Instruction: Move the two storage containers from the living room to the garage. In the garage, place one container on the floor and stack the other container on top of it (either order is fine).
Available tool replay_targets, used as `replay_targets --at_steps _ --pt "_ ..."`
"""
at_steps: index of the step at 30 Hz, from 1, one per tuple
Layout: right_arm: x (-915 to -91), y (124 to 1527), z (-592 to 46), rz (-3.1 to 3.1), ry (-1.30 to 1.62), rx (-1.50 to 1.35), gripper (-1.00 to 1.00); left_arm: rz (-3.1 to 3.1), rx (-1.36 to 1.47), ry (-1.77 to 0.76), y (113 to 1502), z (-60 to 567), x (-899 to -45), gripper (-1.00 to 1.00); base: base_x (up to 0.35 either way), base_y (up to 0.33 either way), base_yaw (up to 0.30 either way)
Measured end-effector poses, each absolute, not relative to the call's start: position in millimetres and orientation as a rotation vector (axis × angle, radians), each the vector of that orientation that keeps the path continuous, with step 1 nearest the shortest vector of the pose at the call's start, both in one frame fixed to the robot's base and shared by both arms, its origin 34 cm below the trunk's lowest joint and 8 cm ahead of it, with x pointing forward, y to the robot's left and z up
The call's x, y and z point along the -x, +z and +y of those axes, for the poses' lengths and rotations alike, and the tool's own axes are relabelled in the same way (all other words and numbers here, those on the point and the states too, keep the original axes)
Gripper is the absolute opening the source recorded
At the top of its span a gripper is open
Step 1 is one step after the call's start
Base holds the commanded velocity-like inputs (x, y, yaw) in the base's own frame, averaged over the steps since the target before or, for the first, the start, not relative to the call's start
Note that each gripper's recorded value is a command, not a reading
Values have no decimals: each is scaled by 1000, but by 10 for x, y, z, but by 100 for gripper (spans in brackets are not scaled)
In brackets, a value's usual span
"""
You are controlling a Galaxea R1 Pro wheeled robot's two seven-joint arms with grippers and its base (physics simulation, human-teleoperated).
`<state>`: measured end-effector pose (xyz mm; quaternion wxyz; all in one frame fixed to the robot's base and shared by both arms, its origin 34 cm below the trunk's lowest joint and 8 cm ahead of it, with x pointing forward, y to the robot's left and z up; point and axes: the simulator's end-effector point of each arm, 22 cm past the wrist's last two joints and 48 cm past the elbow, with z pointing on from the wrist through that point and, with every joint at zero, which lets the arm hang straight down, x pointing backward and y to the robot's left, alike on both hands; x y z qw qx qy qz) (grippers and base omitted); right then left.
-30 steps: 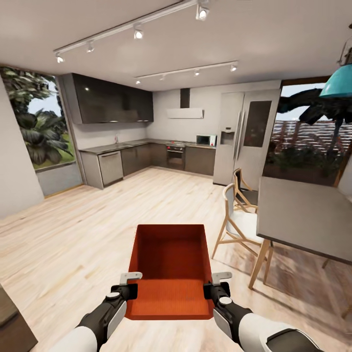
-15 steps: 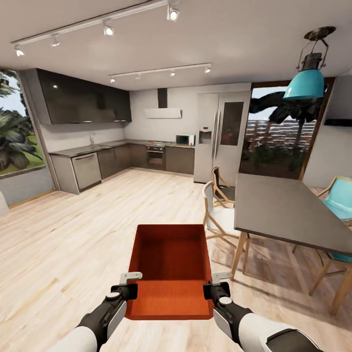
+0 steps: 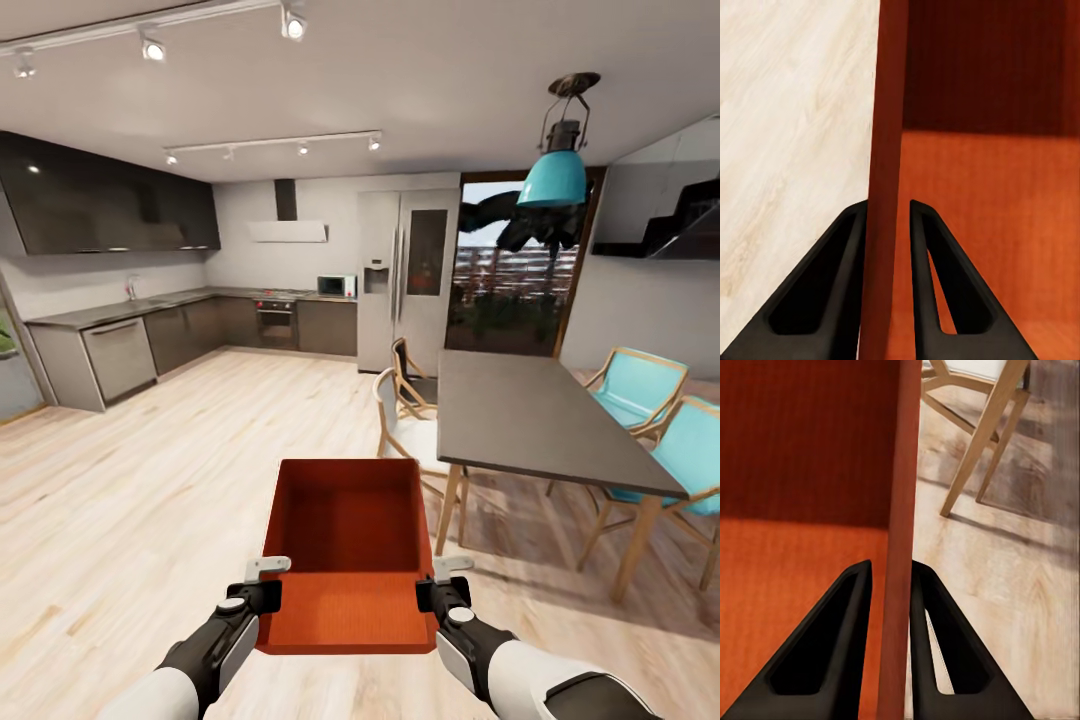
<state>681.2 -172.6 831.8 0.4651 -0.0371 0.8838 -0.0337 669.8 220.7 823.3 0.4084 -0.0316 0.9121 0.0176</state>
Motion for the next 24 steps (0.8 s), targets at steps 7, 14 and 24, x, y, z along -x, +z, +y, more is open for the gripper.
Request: replay_targets --at_steps 7,14,24 --pt "-6811 8317 -1726 2171 -83 91 -100 2299 80 45 8233 2207 -6697 -100 0 0 -286" --pt "-6812 8318 -1726 2170 -83 91 -100 2298 80 44 8234 2207 -6698 -100 0 0 -286" --pt "-6812 8318 -1726 2170 -83 91 -100 2298 80 44 8233 2207 -6697 -100 0 0 -286"
